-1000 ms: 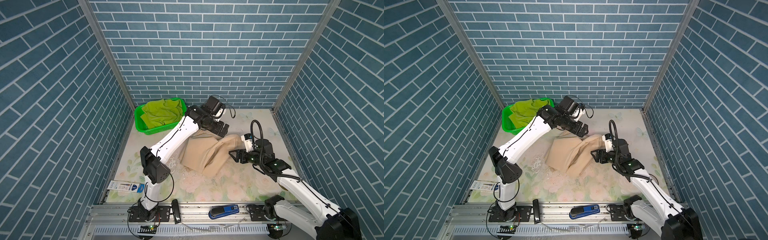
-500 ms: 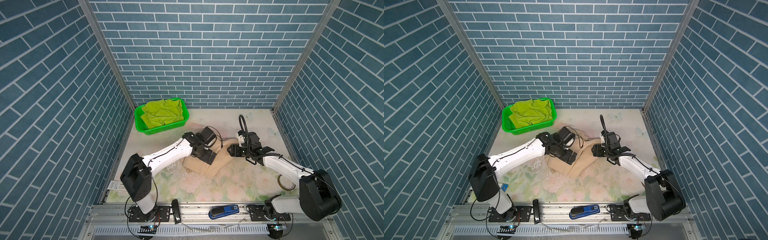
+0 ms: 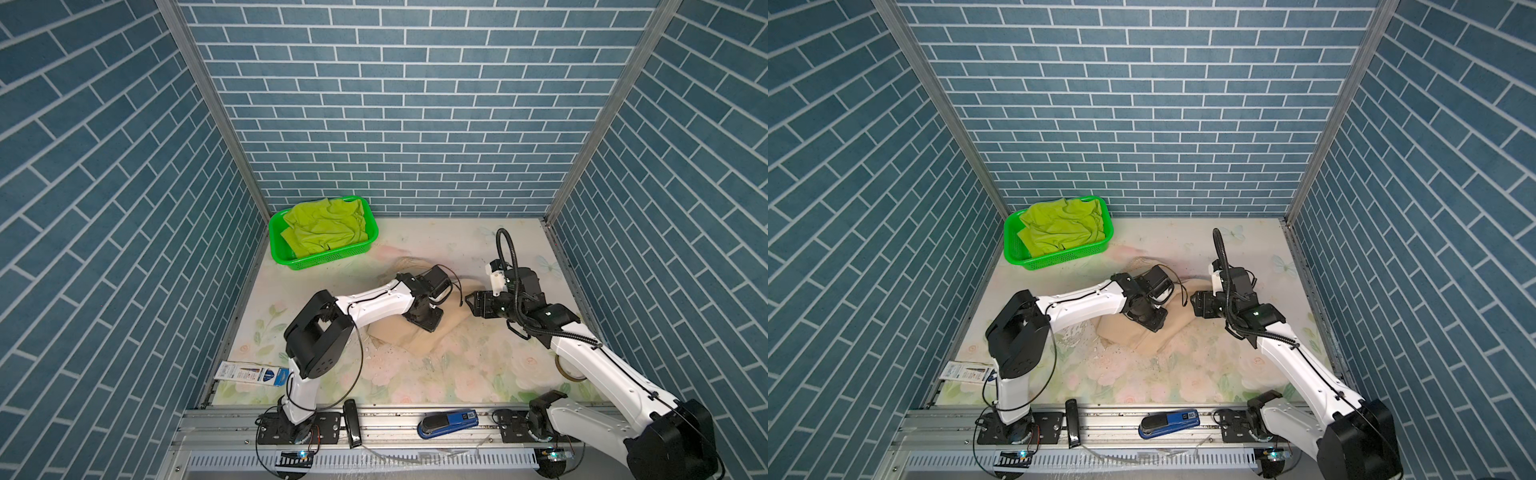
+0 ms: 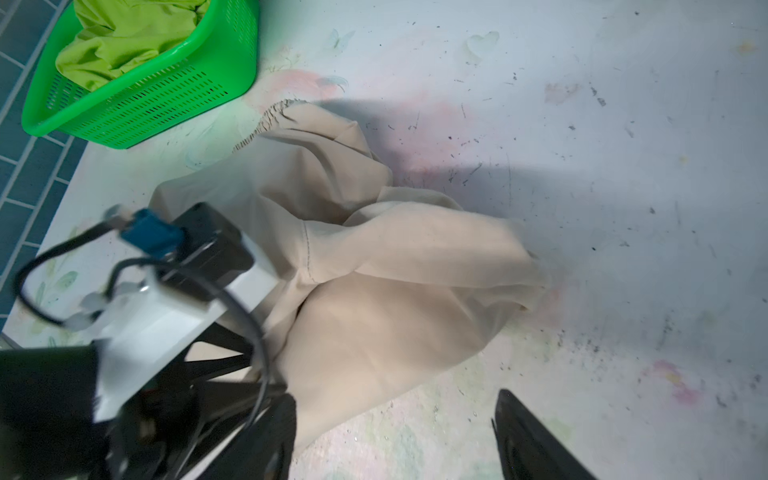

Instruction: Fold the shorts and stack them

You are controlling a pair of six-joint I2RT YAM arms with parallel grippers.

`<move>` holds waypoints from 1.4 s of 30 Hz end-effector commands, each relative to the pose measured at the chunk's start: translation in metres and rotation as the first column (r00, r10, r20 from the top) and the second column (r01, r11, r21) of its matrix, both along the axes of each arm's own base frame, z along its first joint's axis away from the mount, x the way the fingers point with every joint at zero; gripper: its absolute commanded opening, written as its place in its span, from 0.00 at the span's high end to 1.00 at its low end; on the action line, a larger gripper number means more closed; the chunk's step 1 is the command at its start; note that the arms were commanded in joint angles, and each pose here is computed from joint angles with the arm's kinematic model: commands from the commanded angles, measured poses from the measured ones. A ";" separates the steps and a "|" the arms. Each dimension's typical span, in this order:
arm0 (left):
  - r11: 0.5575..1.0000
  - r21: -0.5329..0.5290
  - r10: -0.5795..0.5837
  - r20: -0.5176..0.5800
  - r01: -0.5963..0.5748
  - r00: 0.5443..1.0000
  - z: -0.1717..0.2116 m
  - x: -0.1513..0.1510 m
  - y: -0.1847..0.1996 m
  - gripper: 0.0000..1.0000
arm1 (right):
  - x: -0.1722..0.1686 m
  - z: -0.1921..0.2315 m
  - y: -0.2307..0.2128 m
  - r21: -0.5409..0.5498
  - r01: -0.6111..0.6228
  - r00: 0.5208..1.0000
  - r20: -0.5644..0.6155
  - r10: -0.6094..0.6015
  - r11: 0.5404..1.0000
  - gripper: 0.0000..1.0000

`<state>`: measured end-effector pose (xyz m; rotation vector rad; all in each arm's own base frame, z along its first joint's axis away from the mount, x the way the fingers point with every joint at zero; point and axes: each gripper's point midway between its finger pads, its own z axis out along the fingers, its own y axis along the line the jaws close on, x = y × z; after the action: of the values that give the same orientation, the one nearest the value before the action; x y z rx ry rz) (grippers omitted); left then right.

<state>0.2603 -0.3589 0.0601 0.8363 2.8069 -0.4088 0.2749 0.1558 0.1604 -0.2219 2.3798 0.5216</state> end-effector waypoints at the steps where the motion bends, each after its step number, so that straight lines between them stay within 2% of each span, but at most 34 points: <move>1: 0.985 -0.153 -0.077 -0.002 0.076 0.997 0.044 -0.007 -0.047 1.00 | -0.010 0.006 -0.019 -0.083 0.023 1.000 -0.011 -0.024 0.996 0.24; 3: 0.964 -0.240 -0.114 0.017 0.115 0.993 0.076 -0.012 -0.081 1.00 | -0.011 0.021 -0.032 -0.140 0.053 0.999 0.002 -0.054 0.989 0.24; 5: 0.916 -0.373 -0.148 0.018 0.144 0.989 0.108 -0.020 -0.122 1.00 | -0.008 0.045 -0.047 -0.188 0.098 0.995 0.043 -0.092 0.977 0.23; 7: 0.888 -0.439 -0.139 0.029 0.138 0.990 0.132 -0.021 -0.145 0.99 | -0.007 0.063 -0.055 -0.206 0.117 0.992 0.078 -0.103 0.971 0.21; 8: 0.877 -0.460 -0.137 0.041 0.141 0.990 0.143 -0.017 -0.151 0.77 | -0.007 0.069 -0.055 -0.208 0.112 0.992 0.088 -0.095 0.972 0.20; 9: 0.882 -0.451 -0.123 0.055 0.134 0.991 0.150 -0.012 -0.149 0.46 | -0.007 0.071 -0.056 -0.213 0.108 0.992 0.091 -0.091 0.971 0.20; 10: 0.897 -0.424 -0.097 0.087 0.125 0.991 0.156 -0.002 -0.142 0.01 | -0.007 0.072 -0.053 -0.213 0.093 0.993 0.087 -0.075 0.973 0.20; 12: 0.933 -0.348 -0.046 0.133 0.090 0.990 0.162 0.017 -0.116 0.00 | -0.010 0.064 -0.043 -0.188 0.036 0.998 0.051 -0.027 0.981 0.20; 14: 0.958 -0.287 0.033 0.135 0.007 0.990 0.162 0.038 -0.076 0.00 | -0.014 0.055 -0.026 -0.135 -0.041 0.999 0.008 0.042 0.990 0.18; 16: 0.958 -0.273 0.117 0.115 -0.082 0.986 0.160 0.057 -0.036 0.00 | -0.019 0.049 -0.011 -0.099 -0.097 0.995 -0.010 0.097 0.990 0.17; 19: 0.950 -0.216 0.263 0.156 -0.227 0.952 0.157 0.077 0.038 0.00 | -0.025 0.040 0.017 -0.149 -0.202 0.979 0.004 0.205 0.968 0.16; 24: 0.879 -0.224 0.463 0.195 -0.421 0.864 0.166 0.080 0.144 0.00 | -0.028 0.010 0.074 -0.250 -0.383 0.922 -0.045 0.384 0.889 0.16; 27: 0.823 -0.240 0.562 0.207 -0.515 0.801 0.171 0.068 0.198 0.00 | -0.025 -0.011 0.101 -0.364 -0.468 0.878 -0.086 0.472 0.805 0.17; 29: 0.791 -0.232 0.609 0.224 -0.566 0.761 0.173 0.056 0.230 0.00 | -0.021 -0.030 0.115 -0.452 -0.513 0.846 -0.121 0.520 0.730 0.16; 31: 0.766 -0.233 0.642 0.225 -0.599 0.733 0.173 0.045 0.251 0.00 | -0.013 -0.045 0.120 -0.530 -0.524 0.832 -0.153 0.533 0.667 0.17; 33: 0.754 -0.233 0.655 0.215 -0.613 0.724 0.168 0.036 0.260 0.00 | -0.006 -0.060 0.125 -0.577 -0.539 0.816 -0.179 0.549 0.613 0.17; 39: 0.759 -0.196 0.651 0.187 -0.621 0.736 0.149 0.018 0.268 0.00 | 0.007 -0.086 0.138 -0.628 -0.583 0.774 -0.237 0.588 0.515 0.22; 42: 0.759 -0.187 0.651 0.178 -0.624 0.738 0.141 0.015 0.269 0.00 | 0.017 -0.096 0.134 -0.681 -0.562 0.779 -0.245 0.578 0.469 0.28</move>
<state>0.2822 -0.0936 0.2088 -0.1475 2.5656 -0.3303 0.2785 0.2936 0.0647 -1.3595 2.3951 -0.0810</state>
